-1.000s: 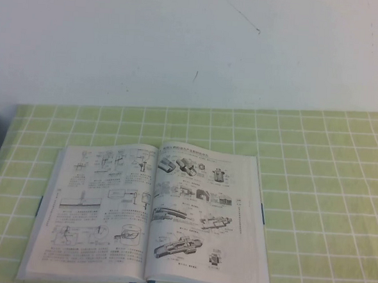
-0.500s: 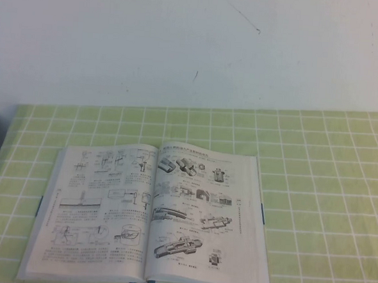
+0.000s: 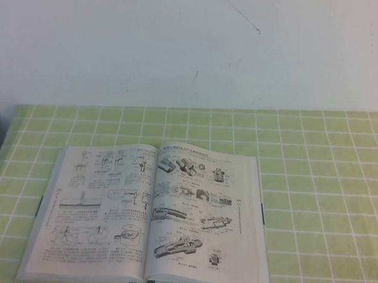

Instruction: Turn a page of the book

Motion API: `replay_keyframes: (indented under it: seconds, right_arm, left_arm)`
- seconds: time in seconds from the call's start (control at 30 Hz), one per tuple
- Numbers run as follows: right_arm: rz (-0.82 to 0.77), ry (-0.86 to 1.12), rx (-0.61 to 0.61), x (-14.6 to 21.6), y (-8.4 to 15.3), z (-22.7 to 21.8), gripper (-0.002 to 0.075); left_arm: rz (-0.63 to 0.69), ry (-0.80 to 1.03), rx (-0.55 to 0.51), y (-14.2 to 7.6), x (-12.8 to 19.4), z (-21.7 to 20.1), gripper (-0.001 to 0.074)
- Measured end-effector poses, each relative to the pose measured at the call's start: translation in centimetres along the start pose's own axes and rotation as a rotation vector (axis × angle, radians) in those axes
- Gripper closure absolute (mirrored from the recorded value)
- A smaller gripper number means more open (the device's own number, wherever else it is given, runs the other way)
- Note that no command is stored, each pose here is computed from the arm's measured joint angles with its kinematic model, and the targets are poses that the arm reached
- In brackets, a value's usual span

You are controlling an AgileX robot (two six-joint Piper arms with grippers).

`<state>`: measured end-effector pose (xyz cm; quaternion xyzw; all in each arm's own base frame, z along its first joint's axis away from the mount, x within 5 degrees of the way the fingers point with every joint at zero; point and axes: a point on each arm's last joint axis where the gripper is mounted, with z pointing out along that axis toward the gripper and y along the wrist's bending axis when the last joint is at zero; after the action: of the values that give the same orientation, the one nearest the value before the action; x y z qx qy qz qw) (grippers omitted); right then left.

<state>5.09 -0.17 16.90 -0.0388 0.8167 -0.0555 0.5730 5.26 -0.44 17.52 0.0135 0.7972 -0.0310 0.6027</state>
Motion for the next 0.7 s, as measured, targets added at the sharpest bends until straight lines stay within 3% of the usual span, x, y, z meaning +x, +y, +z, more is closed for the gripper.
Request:
replay_keyframes:
  seconds: [0.7]
  right_arm:
    - [0.000,0.000,0.000,0.00,0.00,0.00,0.0728]
  left_arm:
    - [0.011,0.000,-0.004,0.04,0.00,0.00,0.0738]
